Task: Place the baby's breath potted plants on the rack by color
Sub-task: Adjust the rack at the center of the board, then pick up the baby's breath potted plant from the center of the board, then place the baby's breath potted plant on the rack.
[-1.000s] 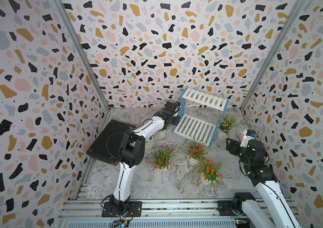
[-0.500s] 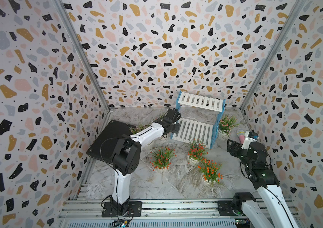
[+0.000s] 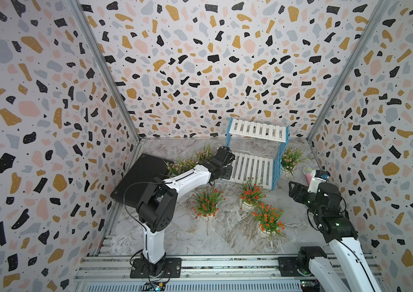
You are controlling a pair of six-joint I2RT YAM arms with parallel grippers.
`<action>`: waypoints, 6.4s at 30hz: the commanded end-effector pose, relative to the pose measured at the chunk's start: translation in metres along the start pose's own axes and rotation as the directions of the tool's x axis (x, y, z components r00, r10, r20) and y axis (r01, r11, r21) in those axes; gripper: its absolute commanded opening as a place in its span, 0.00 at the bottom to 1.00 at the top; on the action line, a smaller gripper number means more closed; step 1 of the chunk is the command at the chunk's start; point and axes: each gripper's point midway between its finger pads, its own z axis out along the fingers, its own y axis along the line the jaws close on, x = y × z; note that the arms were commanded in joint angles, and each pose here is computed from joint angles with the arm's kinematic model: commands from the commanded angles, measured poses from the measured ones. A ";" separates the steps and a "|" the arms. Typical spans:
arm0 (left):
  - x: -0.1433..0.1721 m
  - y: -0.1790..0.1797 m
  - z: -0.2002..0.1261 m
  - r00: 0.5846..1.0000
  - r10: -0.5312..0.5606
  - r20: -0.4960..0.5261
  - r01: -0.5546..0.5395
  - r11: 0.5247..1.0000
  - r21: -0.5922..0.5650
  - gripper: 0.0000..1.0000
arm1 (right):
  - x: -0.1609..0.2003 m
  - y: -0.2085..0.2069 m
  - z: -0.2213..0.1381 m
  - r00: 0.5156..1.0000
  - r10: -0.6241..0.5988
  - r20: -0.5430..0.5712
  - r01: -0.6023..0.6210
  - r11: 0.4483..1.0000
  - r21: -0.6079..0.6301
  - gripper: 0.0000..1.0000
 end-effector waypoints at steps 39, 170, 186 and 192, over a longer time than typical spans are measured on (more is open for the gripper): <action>-0.008 0.074 -0.193 0.948 -0.276 0.157 0.250 0.954 0.167 1.00 | 0.023 0.210 -0.069 0.870 -0.482 -0.103 0.247 0.607 -0.755 0.89; 0.029 0.110 -0.236 0.862 -0.378 0.339 0.316 0.922 0.223 0.99 | -0.067 0.238 0.233 0.873 -0.356 0.334 0.467 0.808 -0.360 0.74; 0.032 0.112 -0.229 0.864 -0.376 0.335 0.318 0.923 0.218 0.99 | -0.026 0.232 0.294 0.908 -0.354 0.225 0.418 0.816 -0.400 0.74; 0.033 0.112 -0.230 0.860 -0.384 0.336 0.323 0.920 0.223 0.99 | -0.003 0.227 0.296 0.911 -0.373 0.174 0.411 0.802 -0.433 0.77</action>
